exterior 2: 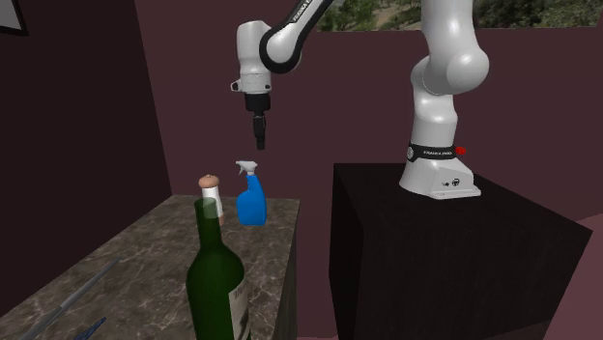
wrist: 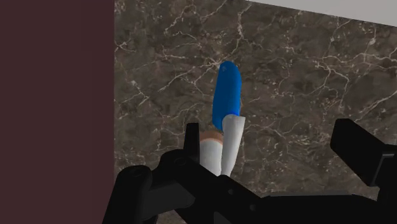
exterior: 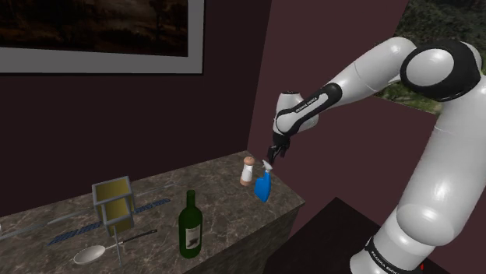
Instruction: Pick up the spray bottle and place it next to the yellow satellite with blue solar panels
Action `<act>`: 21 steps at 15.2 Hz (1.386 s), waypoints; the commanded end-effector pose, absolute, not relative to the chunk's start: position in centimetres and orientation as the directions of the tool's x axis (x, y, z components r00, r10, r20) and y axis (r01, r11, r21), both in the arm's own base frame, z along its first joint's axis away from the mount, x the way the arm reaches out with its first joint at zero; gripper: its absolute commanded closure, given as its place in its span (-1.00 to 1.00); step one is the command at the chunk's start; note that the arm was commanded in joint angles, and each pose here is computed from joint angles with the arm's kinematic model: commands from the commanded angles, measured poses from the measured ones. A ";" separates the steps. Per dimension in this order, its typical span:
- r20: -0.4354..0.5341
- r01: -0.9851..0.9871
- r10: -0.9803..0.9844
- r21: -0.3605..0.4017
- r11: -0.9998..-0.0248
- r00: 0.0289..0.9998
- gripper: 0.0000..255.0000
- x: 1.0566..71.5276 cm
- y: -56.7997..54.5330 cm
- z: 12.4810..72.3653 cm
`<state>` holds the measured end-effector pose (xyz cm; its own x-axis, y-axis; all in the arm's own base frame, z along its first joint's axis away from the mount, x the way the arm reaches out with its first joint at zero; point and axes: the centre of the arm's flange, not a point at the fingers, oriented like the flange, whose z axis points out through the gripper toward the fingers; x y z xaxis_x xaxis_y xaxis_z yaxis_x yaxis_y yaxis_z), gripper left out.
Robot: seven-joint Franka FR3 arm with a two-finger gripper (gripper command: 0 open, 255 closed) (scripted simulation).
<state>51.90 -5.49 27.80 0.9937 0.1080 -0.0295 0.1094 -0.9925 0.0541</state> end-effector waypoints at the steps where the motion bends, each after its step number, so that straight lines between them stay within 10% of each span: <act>1: -0.027 0.107 0.106 0.059 -0.992 0.994 -1.00 53.4 -5.7 25.4; 19: -0.026 0.105 0.103 0.064 -0.992 0.994 -1.00 54.7 -6.3 19.4; 20: -0.026 0.105 0.103 0.064 -0.992 0.994 1.00 54.7 -6.3 19.4; 21: -0.026 0.105 0.103 0.064 -0.992 0.994 1.00 54.7 -6.3 19.4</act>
<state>54.73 -6.33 19.40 0.9943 0.1030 -0.0262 0.1045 -0.9925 0.0639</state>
